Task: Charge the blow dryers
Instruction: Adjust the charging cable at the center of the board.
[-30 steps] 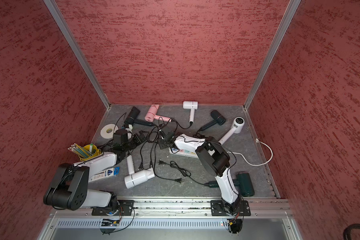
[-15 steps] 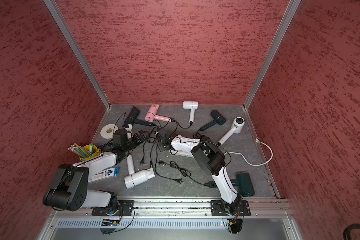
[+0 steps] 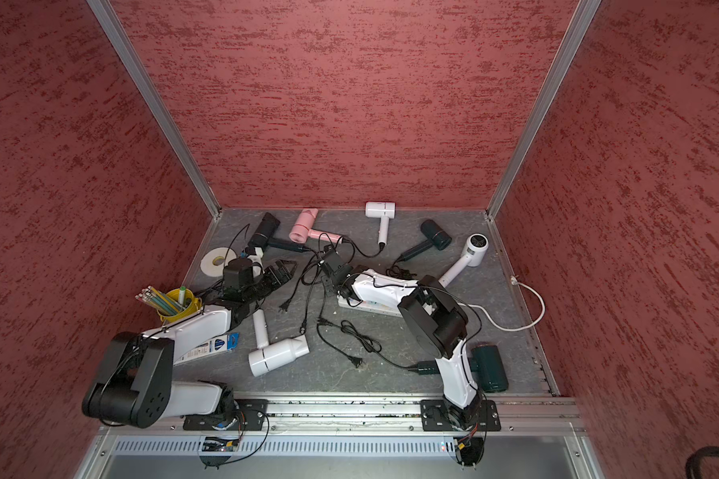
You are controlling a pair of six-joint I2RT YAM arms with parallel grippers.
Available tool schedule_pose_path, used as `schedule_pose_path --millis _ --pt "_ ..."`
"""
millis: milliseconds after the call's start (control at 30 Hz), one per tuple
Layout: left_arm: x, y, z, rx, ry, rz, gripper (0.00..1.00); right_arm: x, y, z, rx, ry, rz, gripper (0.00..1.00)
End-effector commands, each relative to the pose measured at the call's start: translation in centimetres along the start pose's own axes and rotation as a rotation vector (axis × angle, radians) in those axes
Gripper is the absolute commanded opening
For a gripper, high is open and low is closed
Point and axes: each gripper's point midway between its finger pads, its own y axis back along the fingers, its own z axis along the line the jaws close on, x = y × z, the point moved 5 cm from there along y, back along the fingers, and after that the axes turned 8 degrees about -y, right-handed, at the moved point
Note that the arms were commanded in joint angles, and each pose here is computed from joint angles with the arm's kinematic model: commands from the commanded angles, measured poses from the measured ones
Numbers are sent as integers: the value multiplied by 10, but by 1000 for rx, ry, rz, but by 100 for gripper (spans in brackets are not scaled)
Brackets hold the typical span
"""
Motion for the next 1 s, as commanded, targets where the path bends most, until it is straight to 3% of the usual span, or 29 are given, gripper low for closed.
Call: schedule_pose_path --millis 0,167,267,467,567,800,967 --pt "-3 5 -10 25 -70 -27 100 -19 13 1 -118 -88 -57 0" --pt "8 5 -60 -24 -358 -23 100 -24 18 -3 -205 -139 -45 0" --pt "15 3 -79 -13 -440 -16 100 -29 24 -4 -264 -168 -45 0" --pt "24 -3 -90 51 -479 33 100 -35 29 -9 -338 -220 -26 0" --pt "28 -11 -87 13 -498 61 100 -34 28 -10 -350 -234 -14 0" --pt "32 -33 -62 -8 -393 136 100 -29 26 -11 -355 -245 3 0" --pt "36 -46 -57 59 -332 205 100 -27 24 -13 -351 -247 10 0"
